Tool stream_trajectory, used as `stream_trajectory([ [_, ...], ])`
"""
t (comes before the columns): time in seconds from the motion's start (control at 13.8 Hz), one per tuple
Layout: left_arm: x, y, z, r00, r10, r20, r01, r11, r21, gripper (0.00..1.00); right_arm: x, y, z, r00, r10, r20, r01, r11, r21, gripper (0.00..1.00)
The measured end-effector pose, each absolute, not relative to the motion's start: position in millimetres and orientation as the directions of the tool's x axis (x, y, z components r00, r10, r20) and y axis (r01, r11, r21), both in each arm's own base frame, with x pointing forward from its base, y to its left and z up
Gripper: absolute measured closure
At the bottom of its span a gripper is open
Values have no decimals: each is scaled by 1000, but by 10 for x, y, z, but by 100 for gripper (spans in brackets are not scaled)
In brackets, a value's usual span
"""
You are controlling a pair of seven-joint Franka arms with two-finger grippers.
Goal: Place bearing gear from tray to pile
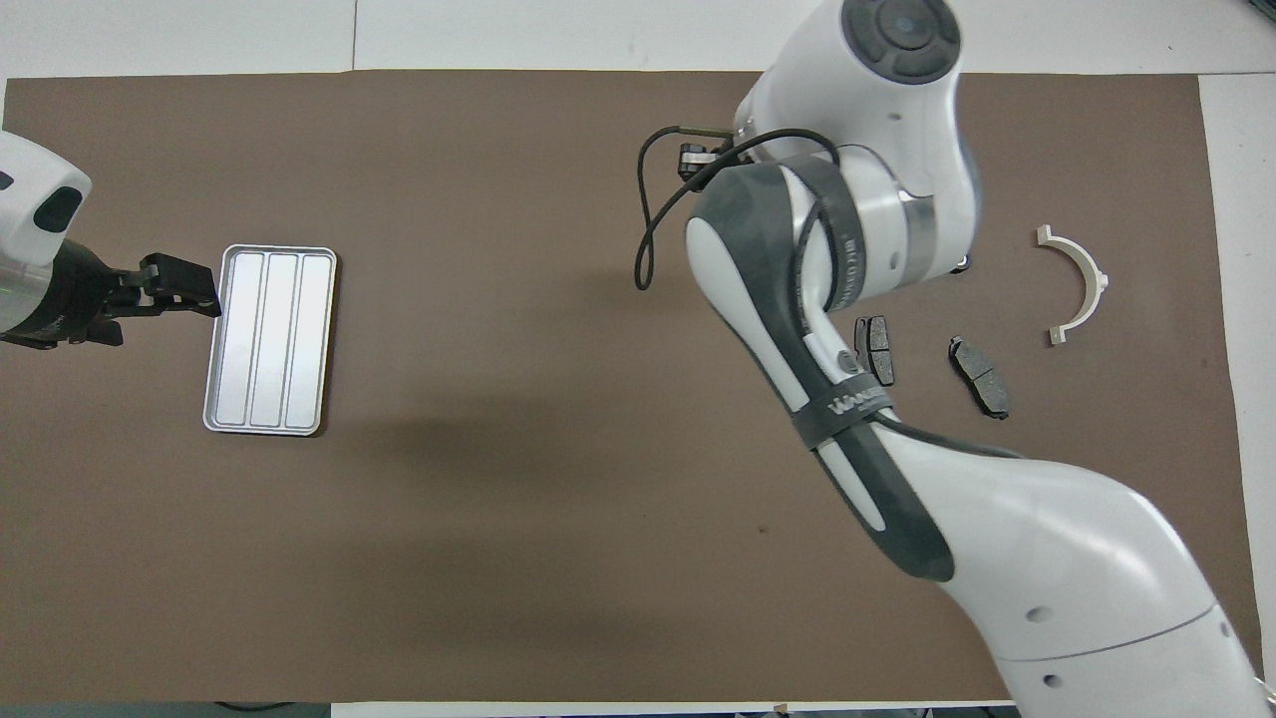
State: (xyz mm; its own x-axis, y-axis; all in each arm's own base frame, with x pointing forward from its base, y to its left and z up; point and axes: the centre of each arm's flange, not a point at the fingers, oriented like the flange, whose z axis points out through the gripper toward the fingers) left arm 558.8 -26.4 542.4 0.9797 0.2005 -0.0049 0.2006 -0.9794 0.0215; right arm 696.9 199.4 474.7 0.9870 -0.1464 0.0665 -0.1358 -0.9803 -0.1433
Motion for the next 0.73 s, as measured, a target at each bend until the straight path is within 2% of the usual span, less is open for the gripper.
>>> stream_trajectory([
  [0.36,5588,-264,5424,980,201,-5,201,-979,21,0,6822,473,4769,993,-120,-17,-121,-983,-135,72],
  [0.73,5588,-264,5424,980,201,-5,201,-979,21,0,6653,105,4418,992,-124,-23,-126,-982,-141,72],
])
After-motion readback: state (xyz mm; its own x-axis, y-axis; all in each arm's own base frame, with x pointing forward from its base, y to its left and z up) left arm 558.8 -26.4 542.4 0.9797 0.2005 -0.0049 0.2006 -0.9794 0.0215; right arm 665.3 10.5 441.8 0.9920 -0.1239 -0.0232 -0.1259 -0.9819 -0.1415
